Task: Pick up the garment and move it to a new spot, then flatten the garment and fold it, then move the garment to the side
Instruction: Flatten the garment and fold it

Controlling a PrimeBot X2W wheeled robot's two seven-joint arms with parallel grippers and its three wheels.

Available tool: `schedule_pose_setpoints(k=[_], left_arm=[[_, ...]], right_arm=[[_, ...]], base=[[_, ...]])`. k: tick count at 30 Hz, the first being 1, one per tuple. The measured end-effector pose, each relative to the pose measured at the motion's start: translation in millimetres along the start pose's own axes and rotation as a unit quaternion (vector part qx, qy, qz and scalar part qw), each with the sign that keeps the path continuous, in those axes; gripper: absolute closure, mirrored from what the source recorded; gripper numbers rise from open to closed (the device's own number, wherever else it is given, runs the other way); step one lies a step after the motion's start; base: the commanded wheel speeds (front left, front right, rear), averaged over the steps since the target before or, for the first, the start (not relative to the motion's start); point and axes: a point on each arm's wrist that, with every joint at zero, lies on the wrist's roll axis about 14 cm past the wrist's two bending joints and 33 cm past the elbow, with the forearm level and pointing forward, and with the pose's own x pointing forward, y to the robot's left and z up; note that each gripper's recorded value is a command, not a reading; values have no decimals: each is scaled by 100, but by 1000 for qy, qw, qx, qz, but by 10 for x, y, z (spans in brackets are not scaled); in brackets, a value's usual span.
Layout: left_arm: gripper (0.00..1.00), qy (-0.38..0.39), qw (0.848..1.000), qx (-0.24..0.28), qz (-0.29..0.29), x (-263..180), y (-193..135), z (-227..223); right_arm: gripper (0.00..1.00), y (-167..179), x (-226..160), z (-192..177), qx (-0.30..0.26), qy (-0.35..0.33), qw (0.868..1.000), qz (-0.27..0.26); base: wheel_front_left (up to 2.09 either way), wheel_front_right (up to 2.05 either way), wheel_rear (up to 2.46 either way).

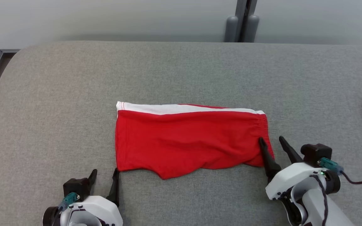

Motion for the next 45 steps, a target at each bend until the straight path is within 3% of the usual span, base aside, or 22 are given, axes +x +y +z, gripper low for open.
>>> schedule_pose_setpoints(k=[10,11,12,13,15,23,28,33,39,45], left_arm=[[0,7,1000,-8,15,49,96,-33],[0,7,1000,-8,16,55,100,-26],[0,7,1000,-7,16,57,105,-27],[0,8,1000,-7,17,58,106,-32],[0,8,1000,-7,17,62,109,-35],[0,7,1000,-7,14,76,88,-21],[0,3,1000,-7,7,78,39,9],[0,3,1000,-9,-8,61,-69,-2],[0,0,1000,-8,-26,54,-197,23],[0,-4,1000,-17,-23,-16,-186,33]], right_arm=[[0,191,145,-396,-46,73,995,44],[4,209,154,-410,-47,75,995,47],[23,223,152,-439,-46,79,995,50],[53,237,153,-459,-43,82,994,52],[100,247,161,-476,-41,86,994,54],[100,67,181,-365,-24,71,997,18],[100,-311,95,-126,-18,36,999,-35],[100,-499,15,173,-30,-5,998,-55],[100,-133,36,381,-38,-38,999,-2],[100,633,162,488,-20,-41,994,103]], base=[[0,0,0],[0,0,0],[0,0,0],[0,0,0],[0,0,0],[0,0,0],[0,0,0],[0,0,0],[0,0,0],[0,0,0]])
